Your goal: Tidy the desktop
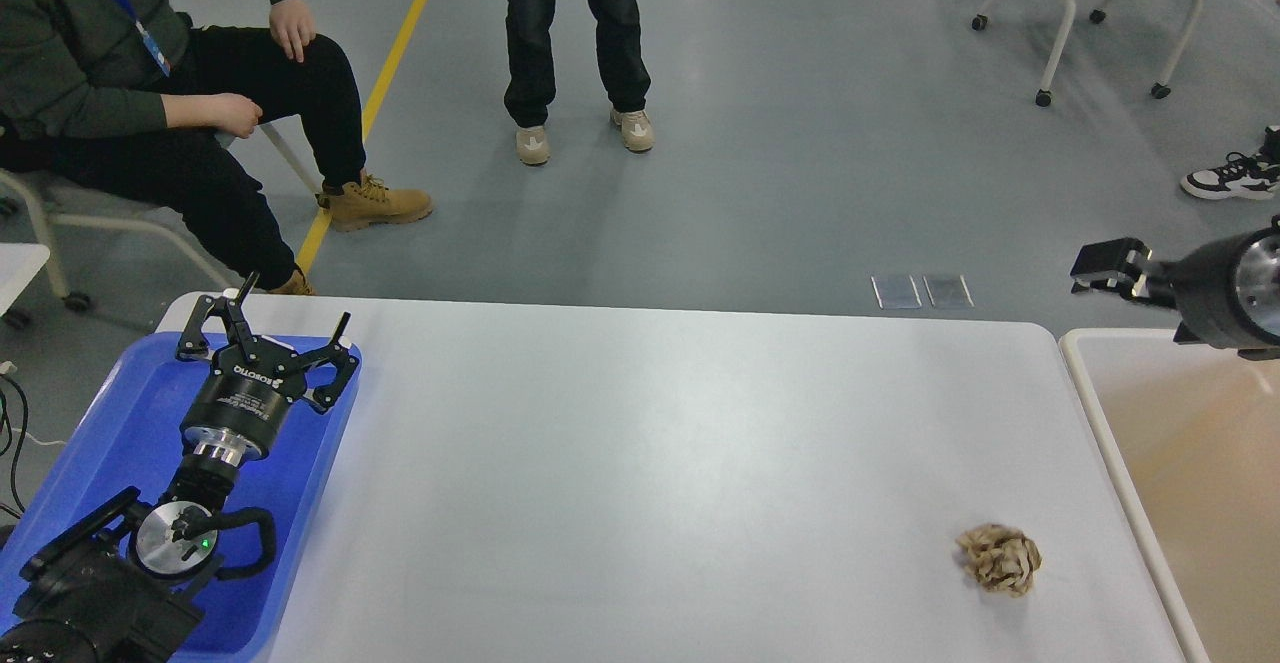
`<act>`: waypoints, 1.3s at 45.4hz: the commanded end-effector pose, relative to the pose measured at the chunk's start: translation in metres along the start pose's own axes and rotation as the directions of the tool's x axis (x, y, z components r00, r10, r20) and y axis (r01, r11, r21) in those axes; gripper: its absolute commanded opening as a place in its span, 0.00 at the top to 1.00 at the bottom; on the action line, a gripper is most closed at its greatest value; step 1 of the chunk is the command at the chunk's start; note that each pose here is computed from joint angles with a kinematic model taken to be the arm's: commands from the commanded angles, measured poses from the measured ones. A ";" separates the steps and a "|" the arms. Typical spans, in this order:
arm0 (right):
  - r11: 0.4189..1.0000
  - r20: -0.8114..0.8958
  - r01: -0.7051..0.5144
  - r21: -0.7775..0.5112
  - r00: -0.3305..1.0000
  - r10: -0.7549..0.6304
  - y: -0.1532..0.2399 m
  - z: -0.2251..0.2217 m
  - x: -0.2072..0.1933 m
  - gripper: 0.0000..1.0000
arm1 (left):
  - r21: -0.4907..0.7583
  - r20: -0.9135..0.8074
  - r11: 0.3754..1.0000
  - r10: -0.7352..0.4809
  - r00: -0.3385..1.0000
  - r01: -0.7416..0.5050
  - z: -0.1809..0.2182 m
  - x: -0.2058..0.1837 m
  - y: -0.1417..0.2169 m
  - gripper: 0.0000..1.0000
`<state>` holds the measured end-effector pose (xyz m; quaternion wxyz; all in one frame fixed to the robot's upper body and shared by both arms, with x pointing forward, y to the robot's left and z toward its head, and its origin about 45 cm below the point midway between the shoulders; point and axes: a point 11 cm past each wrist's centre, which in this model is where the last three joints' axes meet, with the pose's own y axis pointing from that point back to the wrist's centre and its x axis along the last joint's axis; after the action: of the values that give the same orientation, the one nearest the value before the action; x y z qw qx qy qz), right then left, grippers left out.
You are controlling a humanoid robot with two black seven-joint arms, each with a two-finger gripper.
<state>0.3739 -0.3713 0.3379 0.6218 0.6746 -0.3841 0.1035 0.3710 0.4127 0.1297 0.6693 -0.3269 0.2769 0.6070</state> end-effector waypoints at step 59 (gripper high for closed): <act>0.858 -0.523 0.491 -0.153 0.696 -0.491 0.064 -0.161 -0.105 0.00 | 0.000 -0.001 1.000 -0.001 1.000 0.001 0.000 0.000 0.000 0.01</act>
<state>0.3153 -0.1666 0.3526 0.7118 0.6834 0.0129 0.1618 0.3710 0.4122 0.1296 0.6694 -0.3271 0.2772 0.6066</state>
